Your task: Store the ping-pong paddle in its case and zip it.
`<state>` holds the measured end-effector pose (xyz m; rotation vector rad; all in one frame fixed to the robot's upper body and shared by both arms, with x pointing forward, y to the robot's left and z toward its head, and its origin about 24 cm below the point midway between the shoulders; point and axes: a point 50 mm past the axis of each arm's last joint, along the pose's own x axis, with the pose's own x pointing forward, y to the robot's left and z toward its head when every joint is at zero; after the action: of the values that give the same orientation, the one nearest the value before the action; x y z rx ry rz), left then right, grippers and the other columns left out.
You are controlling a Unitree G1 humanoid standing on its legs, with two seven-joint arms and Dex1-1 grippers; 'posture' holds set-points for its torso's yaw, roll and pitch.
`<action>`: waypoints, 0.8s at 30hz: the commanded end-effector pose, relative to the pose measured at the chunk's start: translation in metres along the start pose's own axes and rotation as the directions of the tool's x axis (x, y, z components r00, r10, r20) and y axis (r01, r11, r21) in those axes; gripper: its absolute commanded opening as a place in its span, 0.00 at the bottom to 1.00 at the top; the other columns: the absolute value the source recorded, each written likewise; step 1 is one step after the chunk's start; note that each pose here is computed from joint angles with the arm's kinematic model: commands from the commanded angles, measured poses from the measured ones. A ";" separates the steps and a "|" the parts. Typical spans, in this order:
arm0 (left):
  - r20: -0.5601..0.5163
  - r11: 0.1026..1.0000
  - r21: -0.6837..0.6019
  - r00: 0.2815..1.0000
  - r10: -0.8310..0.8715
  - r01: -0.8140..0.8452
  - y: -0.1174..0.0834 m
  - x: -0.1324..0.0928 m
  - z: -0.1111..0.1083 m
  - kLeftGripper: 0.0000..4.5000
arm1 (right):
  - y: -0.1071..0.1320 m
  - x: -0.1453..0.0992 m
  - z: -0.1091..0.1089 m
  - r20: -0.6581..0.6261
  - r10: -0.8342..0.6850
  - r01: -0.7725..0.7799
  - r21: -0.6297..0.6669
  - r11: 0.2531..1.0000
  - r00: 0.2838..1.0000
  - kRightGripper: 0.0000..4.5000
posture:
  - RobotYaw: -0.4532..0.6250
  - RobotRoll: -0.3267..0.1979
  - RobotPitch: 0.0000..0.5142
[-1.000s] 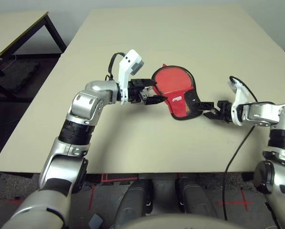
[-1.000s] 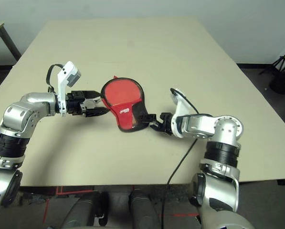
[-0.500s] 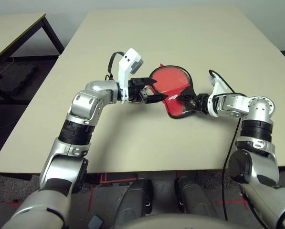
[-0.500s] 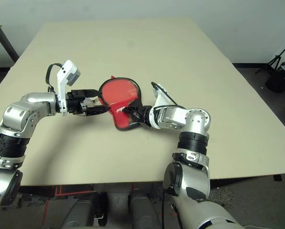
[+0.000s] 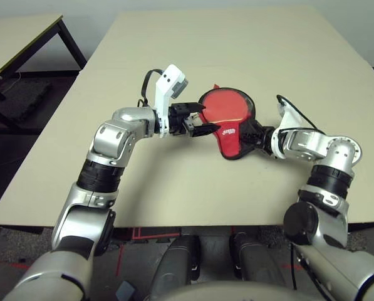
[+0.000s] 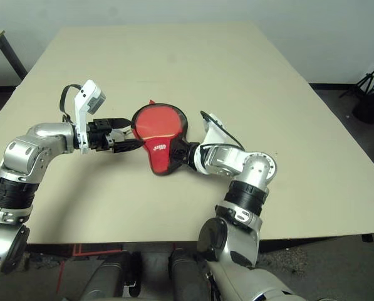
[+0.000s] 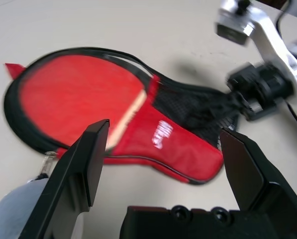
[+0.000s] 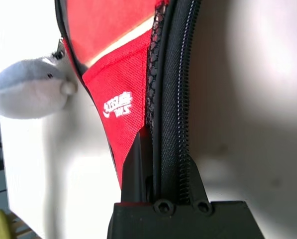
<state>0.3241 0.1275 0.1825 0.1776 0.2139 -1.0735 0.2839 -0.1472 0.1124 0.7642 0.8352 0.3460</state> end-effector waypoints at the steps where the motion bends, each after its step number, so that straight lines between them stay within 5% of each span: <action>1: -0.004 1.000 -0.006 1.000 -0.008 0.008 -0.002 0.002 -0.002 1.00 | -0.005 -0.011 -0.035 -0.109 -0.019 0.018 -0.006 1.000 0.994 0.01 | 0.44 0.62 0.33; 12: -0.008 1.000 0.003 1.000 -0.012 0.012 0.002 0.004 -0.002 1.00 | -0.004 -0.056 -0.107 -0.105 -0.098 0.102 0.036 0.994 0.990 0.01 | 0.41 0.62 0.33; 19: -0.009 1.000 0.003 1.000 -0.024 0.024 0.002 0.008 -0.002 1.00 | 0.003 -0.070 -0.134 -0.147 -0.122 0.134 0.073 0.988 0.982 0.01 | 0.39 0.62 0.34; 24: -0.010 1.000 0.008 1.000 -0.020 0.020 0.005 0.007 -0.001 1.00 | 0.000 -0.075 -0.131 -0.138 -0.138 0.145 0.045 0.988 0.981 0.01 | 0.39 0.62 0.33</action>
<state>0.3308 0.1251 0.1803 0.1651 0.2136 -1.0880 0.1433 -0.1301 0.1040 0.7464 0.9521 0.2422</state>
